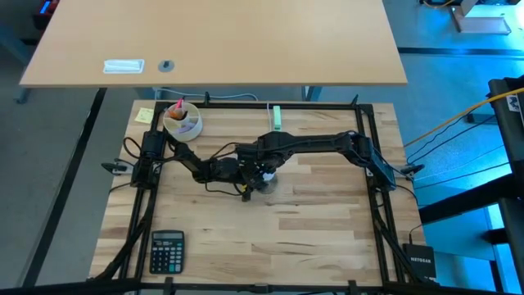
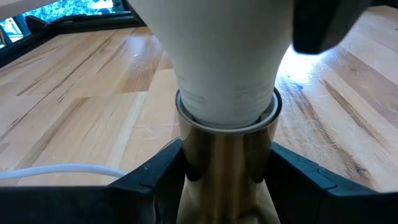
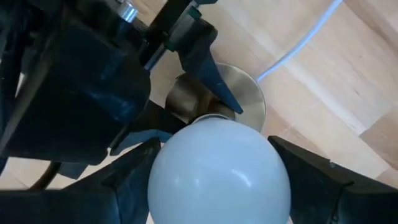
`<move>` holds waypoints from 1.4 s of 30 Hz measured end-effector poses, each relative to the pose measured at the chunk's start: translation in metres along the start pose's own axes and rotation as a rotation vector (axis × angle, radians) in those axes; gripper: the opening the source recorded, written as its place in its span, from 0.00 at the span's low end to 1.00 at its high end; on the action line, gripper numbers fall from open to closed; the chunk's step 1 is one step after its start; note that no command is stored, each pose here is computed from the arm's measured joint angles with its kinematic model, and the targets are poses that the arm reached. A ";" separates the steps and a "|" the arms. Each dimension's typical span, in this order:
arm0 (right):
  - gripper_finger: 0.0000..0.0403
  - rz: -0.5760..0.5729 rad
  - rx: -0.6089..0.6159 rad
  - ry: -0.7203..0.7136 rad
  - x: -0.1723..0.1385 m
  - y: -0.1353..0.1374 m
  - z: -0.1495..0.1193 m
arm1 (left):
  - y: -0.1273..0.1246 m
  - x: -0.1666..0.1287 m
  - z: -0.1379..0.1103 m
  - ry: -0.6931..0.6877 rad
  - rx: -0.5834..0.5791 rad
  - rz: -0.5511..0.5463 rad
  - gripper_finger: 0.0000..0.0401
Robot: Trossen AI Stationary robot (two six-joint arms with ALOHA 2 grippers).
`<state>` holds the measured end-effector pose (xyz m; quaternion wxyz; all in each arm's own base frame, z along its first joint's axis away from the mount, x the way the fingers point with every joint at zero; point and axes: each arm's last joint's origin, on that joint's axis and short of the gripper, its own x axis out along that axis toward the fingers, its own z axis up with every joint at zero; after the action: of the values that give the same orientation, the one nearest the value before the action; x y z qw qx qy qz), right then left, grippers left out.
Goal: Screw lightbulb
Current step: Insert the lightbulb into the lamp
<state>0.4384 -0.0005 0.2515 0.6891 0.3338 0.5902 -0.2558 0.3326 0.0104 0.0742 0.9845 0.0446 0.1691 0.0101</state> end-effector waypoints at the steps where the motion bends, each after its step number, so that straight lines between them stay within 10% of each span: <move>1: 0.70 0.000 0.003 -0.001 0.000 -0.001 0.001 | 0.000 0.000 0.000 0.000 0.000 0.001 0.47; 17: 0.70 -0.005 -0.035 0.006 -0.012 -0.002 0.003 | 0.000 0.000 0.000 -0.002 -0.001 0.007 0.47; 25: 0.90 0.014 -0.205 0.009 -0.015 -0.002 0.002 | 0.000 0.000 -0.001 0.005 -0.005 0.005 0.47; 42: 0.87 -0.020 -1.284 0.007 -0.020 -0.003 0.002 | 0.000 0.000 -0.001 0.005 0.009 0.004 0.47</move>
<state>0.4340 -0.0046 0.2708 0.7475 -0.1500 0.6311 0.1433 0.3326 0.0104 0.0736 0.9839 0.0491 0.1717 0.0115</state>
